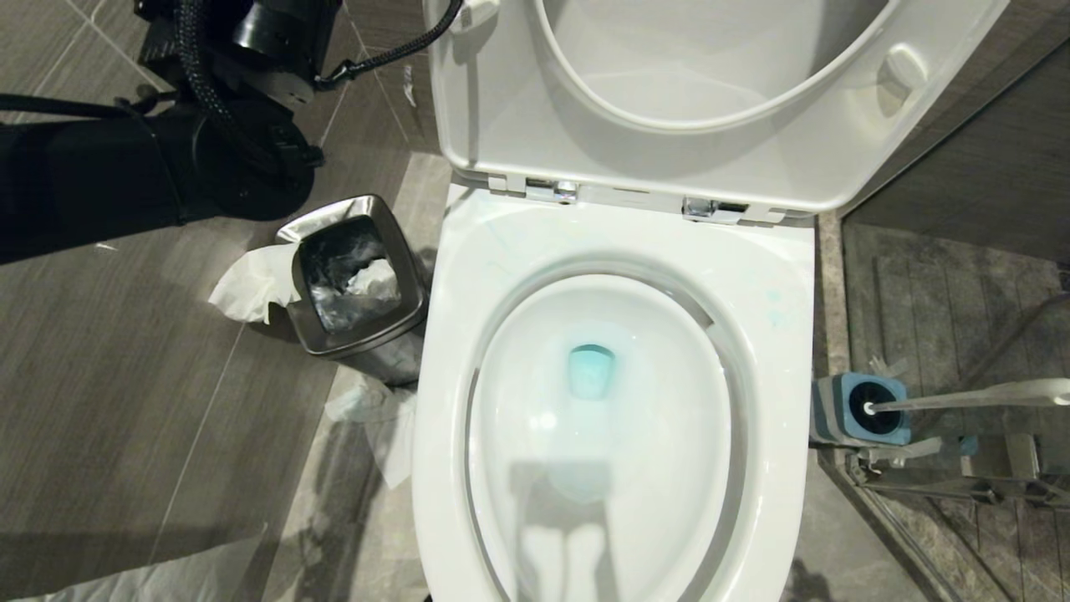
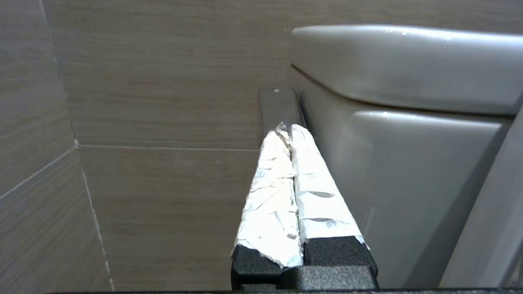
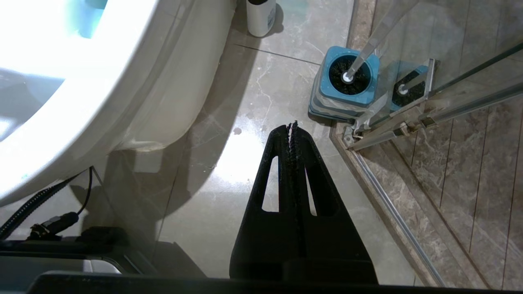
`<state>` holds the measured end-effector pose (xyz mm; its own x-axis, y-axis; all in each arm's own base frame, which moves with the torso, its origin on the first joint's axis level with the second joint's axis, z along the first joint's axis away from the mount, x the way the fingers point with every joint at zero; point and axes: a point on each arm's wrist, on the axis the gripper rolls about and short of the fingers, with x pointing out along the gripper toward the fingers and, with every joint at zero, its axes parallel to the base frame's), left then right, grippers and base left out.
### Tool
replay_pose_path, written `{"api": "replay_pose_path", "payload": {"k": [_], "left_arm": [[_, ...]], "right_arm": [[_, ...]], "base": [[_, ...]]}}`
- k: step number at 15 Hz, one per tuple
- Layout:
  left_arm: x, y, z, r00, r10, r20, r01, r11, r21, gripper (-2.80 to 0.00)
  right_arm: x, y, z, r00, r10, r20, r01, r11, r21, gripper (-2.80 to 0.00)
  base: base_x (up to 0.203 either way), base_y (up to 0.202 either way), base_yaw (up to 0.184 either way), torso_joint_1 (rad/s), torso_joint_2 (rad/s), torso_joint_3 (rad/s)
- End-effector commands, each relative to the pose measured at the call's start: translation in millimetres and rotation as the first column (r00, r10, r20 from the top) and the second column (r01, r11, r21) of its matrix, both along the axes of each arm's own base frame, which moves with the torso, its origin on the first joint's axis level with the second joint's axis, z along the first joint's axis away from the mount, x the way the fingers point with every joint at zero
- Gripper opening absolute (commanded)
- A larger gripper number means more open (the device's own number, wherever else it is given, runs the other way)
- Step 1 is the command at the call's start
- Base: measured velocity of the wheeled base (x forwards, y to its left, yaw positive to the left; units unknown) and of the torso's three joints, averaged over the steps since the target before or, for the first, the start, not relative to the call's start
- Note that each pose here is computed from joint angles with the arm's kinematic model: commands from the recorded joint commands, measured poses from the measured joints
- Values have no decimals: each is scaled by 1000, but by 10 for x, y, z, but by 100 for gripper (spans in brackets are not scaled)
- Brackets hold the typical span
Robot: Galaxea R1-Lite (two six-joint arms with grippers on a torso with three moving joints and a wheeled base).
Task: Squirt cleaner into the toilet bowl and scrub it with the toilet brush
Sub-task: Flush the toilet
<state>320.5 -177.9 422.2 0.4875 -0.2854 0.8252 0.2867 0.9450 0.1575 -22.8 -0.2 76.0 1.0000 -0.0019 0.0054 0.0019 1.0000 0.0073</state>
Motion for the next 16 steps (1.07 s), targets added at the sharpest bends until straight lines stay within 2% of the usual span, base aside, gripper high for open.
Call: {"api": "replay_pose_path", "payload": {"k": [1, 6, 16], "left_arm": [[204, -114, -216, 998, 1, -56, 1, 1000, 31, -280], [476, -265, -544, 990, -2, -139, 12, 997, 72, -280], [360, -194, -395, 995, 4, -97, 1, 998, 55, -280]], "right_arm": [[1, 0, 1, 1000, 1, -1, -1, 1000, 0, -280], [1, 0, 1, 1000, 0, -1, 0, 1000, 0, -280], [1, 0, 1, 1000, 0, -1, 0, 1000, 0, -280]], "base": [[0, 0, 0, 0, 0, 0], [0, 0, 0, 0, 0, 0], [0, 0, 0, 0, 0, 0]]}}
